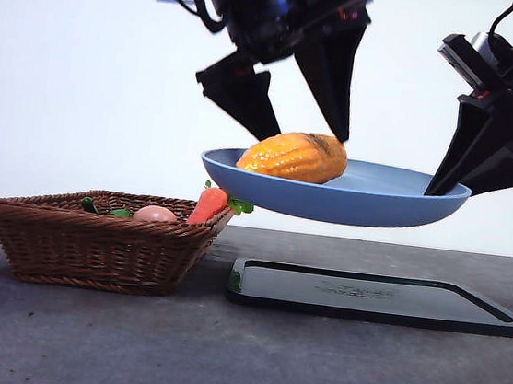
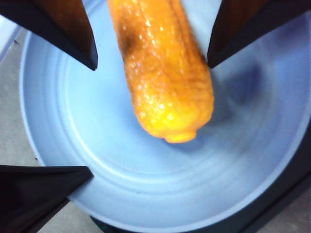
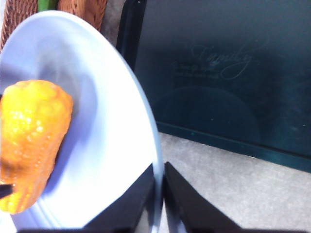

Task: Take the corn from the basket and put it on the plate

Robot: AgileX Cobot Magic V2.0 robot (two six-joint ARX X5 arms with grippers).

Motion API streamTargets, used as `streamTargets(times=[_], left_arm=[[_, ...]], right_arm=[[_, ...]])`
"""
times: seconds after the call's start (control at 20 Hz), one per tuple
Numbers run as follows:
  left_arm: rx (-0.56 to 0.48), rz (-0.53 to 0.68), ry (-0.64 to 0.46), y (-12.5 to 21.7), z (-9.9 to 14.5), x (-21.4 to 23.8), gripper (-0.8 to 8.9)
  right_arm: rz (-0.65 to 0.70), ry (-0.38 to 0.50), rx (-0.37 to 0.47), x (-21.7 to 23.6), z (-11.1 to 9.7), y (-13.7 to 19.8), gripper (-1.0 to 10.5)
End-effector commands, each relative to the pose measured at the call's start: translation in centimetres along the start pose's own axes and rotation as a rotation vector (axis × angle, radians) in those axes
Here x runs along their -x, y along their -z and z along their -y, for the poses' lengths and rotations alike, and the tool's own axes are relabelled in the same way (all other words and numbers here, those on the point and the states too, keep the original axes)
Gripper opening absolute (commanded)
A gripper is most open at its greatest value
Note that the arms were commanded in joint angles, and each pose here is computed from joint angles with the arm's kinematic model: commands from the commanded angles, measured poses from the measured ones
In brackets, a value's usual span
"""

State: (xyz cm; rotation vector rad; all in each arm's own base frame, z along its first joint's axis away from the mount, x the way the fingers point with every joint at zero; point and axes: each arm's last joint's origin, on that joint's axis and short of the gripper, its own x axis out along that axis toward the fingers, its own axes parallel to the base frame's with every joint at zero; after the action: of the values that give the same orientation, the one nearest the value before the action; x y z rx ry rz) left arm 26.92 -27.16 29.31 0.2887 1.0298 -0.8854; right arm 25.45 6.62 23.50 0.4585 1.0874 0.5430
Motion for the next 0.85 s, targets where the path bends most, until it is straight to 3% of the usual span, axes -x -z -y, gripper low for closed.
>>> streamTargets(times=[0.05,0.35,0.65,0.85], left_arm=[[-0.044,0.031,0.002,-1.0,0.6,1.3,3.69],[-0.041,0.037,-0.013,-1.8,0.1,3.6,3.68],[-0.020,0.112,-0.040,-2.4,-0.9,7.3,3.68],[-0.016,0.168,-0.054,-2.0,-1.0,9.8,3.67]], right_arm=[[0.010,-0.015,-0.002,0.0,-0.3,-0.5,0.0],[0.023,-0.001,-0.028,0.2,0.5,-0.8,0.0],[0.002,0.045,-0.110,-1.0,3.4,-2.2,0.0],[0.011,0.063,-0.124,-1.9,4.8,-5.0,0.0]])
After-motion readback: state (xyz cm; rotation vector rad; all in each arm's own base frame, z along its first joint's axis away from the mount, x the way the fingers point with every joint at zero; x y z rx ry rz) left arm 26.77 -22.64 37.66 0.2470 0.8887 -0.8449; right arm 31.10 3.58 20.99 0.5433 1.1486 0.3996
